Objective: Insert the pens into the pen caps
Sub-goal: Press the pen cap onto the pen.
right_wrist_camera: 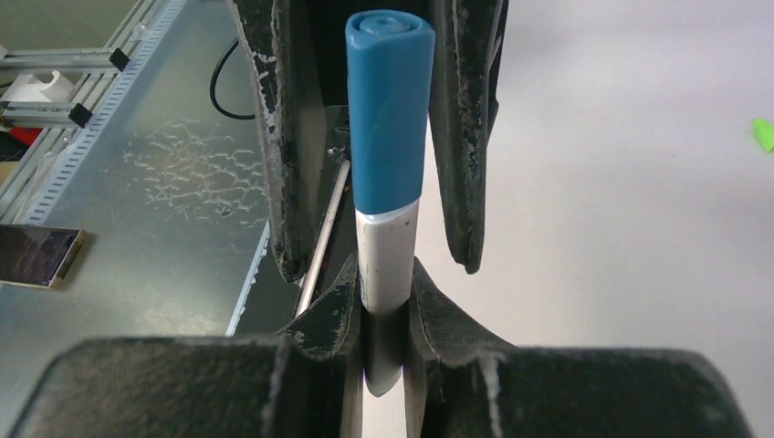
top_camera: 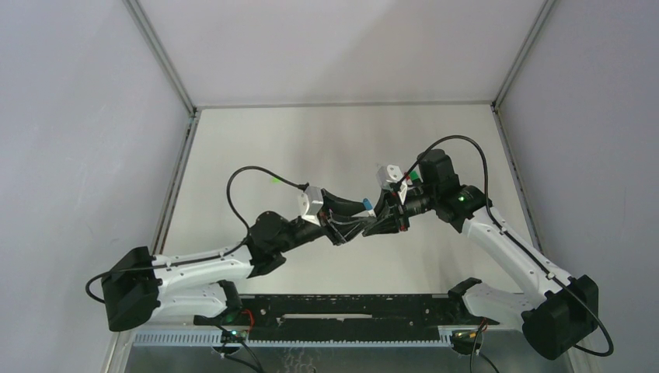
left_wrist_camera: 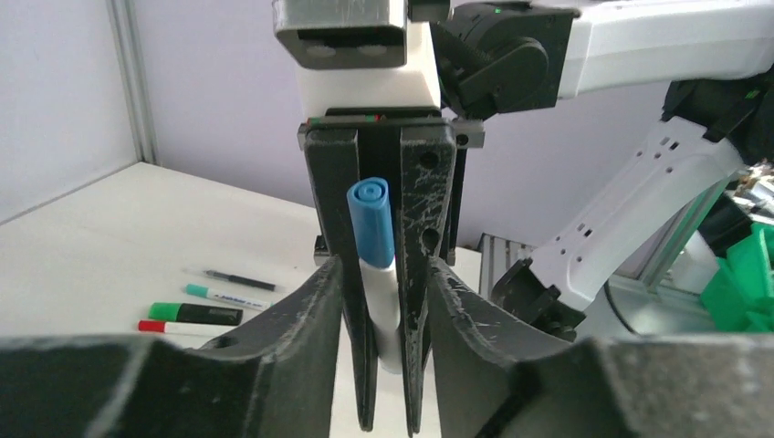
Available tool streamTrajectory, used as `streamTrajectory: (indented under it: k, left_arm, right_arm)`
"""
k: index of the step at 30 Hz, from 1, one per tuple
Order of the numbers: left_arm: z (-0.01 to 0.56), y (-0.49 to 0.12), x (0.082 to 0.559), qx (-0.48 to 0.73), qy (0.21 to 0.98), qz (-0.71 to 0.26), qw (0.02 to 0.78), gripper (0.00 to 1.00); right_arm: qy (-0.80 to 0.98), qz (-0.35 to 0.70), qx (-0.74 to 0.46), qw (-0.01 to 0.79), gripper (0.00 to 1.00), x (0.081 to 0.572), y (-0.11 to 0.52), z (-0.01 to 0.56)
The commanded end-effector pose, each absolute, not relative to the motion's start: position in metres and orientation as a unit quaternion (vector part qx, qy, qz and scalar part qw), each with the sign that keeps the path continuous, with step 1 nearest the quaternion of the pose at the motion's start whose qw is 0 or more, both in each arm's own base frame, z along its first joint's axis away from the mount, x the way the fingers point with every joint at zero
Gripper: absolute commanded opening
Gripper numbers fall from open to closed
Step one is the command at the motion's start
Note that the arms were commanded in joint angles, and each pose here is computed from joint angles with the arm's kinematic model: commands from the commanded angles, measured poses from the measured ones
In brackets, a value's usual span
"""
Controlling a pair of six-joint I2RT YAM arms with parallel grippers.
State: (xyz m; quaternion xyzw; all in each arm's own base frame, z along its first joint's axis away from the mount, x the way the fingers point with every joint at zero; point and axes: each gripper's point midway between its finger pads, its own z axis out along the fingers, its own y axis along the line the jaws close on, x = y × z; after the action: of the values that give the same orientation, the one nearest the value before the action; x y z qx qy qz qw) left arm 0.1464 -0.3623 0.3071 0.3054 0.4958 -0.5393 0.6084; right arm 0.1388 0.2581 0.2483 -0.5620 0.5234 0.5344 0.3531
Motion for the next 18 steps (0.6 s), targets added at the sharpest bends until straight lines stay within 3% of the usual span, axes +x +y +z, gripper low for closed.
streamTrajectory:
  k: [1,7,11,15,18]
  left_arm:
    - [0.3495,-0.3639,0.1447,0.293,0.452,-0.564,0.626,0.40]
    - [0.3496,-0.3697,0.1420,0.297,0.451,-0.577,0.613,0.21]
    - [0.3474,-0.3719,0.1408,0.299,0.453,-0.581,0.607,0.16]
    - [0.3447,-0.3730,0.1396,0.299,0.456,-0.585,0.600,0.01]
    - [0.3417,-0.3725,0.1402,0.293,0.462,-0.589,0.595,0.00]
  right_arm:
    - [0.496,0.535,-0.577,0.367,0.03,0.1369,0.2613,0.2630]
    - [0.495,0.535,-0.578,0.367,0.03,0.1362,0.2617,0.2631]
    - [0.495,0.536,-0.578,0.366,0.03,0.1355,0.2615,0.2635]
    - [0.494,0.537,-0.577,0.366,0.04,0.1351,0.2618,0.2651]
    - [0.498,0.537,-0.573,0.367,0.07,0.1362,0.2619,0.2666]
